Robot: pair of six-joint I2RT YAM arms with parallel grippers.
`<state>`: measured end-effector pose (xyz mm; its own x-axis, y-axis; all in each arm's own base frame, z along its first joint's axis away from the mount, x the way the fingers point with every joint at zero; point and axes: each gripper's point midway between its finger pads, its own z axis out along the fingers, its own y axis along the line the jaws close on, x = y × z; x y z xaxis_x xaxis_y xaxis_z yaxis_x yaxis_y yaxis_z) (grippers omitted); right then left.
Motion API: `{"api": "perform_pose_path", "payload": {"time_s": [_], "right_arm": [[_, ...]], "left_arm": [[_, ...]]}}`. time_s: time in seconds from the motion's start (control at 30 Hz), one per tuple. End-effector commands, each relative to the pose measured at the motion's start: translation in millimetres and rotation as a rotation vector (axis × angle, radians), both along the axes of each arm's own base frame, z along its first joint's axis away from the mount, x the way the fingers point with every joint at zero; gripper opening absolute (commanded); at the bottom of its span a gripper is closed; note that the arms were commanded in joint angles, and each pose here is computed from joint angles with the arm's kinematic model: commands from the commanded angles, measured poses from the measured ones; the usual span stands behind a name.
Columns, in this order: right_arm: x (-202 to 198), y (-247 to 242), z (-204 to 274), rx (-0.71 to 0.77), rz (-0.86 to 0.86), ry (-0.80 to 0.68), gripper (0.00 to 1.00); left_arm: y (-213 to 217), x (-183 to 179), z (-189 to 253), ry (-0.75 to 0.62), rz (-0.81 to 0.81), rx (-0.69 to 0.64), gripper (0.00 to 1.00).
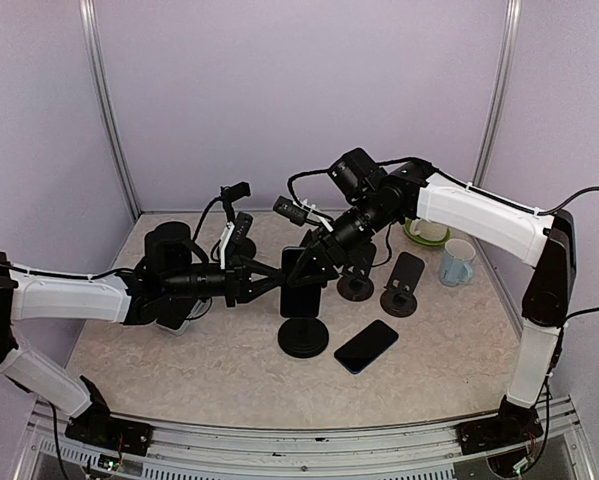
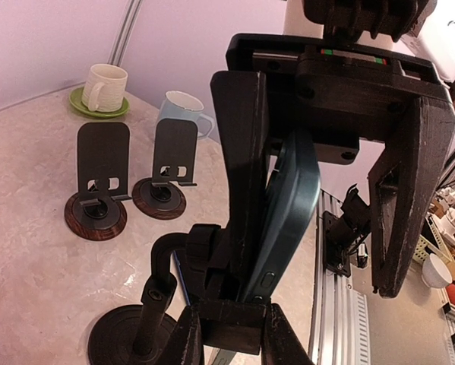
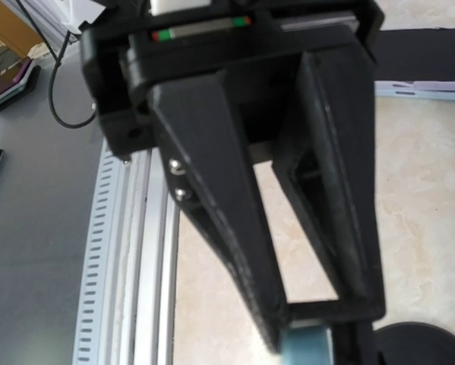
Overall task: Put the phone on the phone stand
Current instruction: Move the phone stand with the phone to the center of the board.
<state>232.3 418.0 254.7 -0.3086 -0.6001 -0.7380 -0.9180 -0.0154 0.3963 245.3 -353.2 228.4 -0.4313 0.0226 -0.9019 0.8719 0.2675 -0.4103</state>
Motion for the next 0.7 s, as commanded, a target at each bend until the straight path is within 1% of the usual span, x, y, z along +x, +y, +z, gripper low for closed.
{"api": "perform_pose_path", "payload": {"time_s": [0.0,0.2,0.47,0.67], "right_arm": [[42.7,-19.0,2.3,-0.031,-0.135,-0.087,0.62],[42.8,-22.9,10.4,-0.026,-0.125,-0.111,0.61],[44.7,-39.1,4.7,-0.122,-0.120,-0.187,0.61],[23.6,-35.8,6.6,-0.064,-0.039,-0.121,0.57]], "left_arm": [[-2.2,-21.6,4.4,-0.027,-0.082,-0.009,0.00],[-4.1,-23.1,2.4,-0.023,-0.098,0.000,0.00],[-2.5,-24.7,2.1,-0.016,-0.105,0.019,0.00],[-2.7,-21.8,4.4,-0.016,-0.091,0.016,0.00]]}}
